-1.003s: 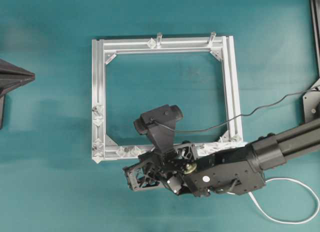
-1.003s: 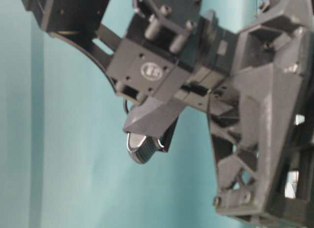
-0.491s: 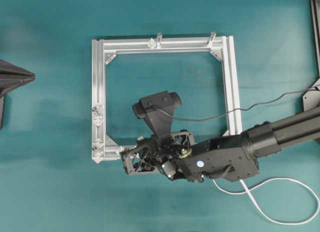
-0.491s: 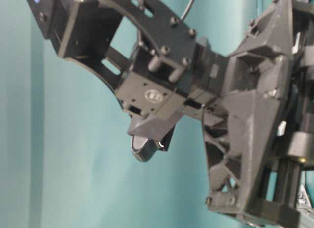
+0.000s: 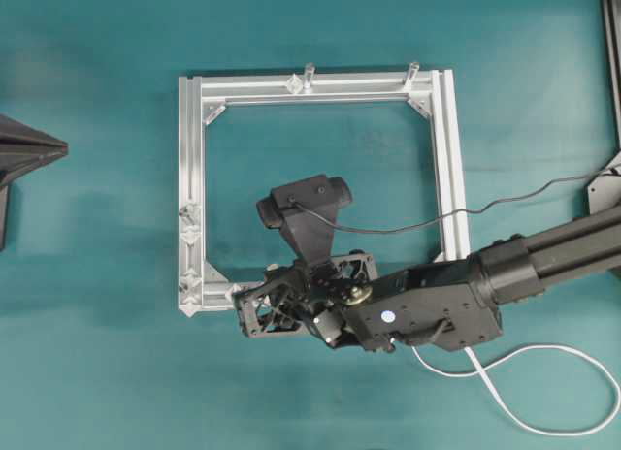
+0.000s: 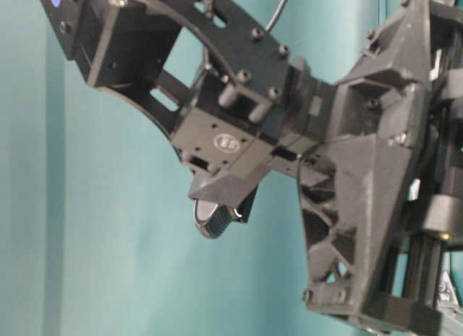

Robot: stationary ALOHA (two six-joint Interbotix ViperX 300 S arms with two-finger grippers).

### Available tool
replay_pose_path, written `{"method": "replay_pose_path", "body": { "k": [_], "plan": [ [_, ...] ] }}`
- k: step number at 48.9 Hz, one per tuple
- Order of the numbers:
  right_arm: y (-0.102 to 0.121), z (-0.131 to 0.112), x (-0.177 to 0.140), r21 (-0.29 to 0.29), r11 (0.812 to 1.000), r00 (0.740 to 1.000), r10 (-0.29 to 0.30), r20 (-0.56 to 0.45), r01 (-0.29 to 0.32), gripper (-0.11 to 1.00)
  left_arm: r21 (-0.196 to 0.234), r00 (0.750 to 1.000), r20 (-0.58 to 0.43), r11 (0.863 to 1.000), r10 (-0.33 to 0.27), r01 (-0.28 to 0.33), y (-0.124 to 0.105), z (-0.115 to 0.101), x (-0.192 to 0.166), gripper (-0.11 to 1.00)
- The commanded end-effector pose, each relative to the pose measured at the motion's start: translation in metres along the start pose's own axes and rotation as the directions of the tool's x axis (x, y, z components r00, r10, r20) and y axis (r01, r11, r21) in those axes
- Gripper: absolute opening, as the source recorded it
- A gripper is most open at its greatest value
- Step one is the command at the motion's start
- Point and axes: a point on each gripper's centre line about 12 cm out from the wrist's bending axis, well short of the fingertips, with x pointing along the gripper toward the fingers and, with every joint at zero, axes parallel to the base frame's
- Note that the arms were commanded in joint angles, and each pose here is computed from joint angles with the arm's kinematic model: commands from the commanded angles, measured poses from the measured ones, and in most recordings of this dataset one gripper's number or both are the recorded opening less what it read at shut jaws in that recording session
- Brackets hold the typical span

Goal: Move the cable alternately left and right between 8 closely spaced pins so it hooks onto each one.

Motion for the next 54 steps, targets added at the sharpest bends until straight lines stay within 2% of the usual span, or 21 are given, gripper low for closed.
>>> {"method": "replay_pose_path", "body": {
  "k": [1, 28, 54],
  "plan": [
    [0.010, 0.005, -0.012, 0.012, 0.999, 0.999, 0.040, -0.001, -0.039, 0.18, -0.008, 1.000, 0.014, 1.000, 0.000, 0.000, 0.000, 0.005, 0.000, 0.13],
    [0.010, 0.007, -0.013, -0.006, 0.999, 0.999, 0.037, 0.002, -0.037, 0.18, -0.007, 1.000, 0.014, 1.000, -0.002, 0.002, -0.001, 0.005, 0.000, 0.13],
    [0.010, 0.051, -0.001, -0.048, 0.999, 0.999, 0.018, 0.042, -0.016, 0.18, -0.007, 1.000, 0.015, 1.000, -0.002, 0.002, -0.001, 0.005, 0.000, 0.13]
  ]
}}
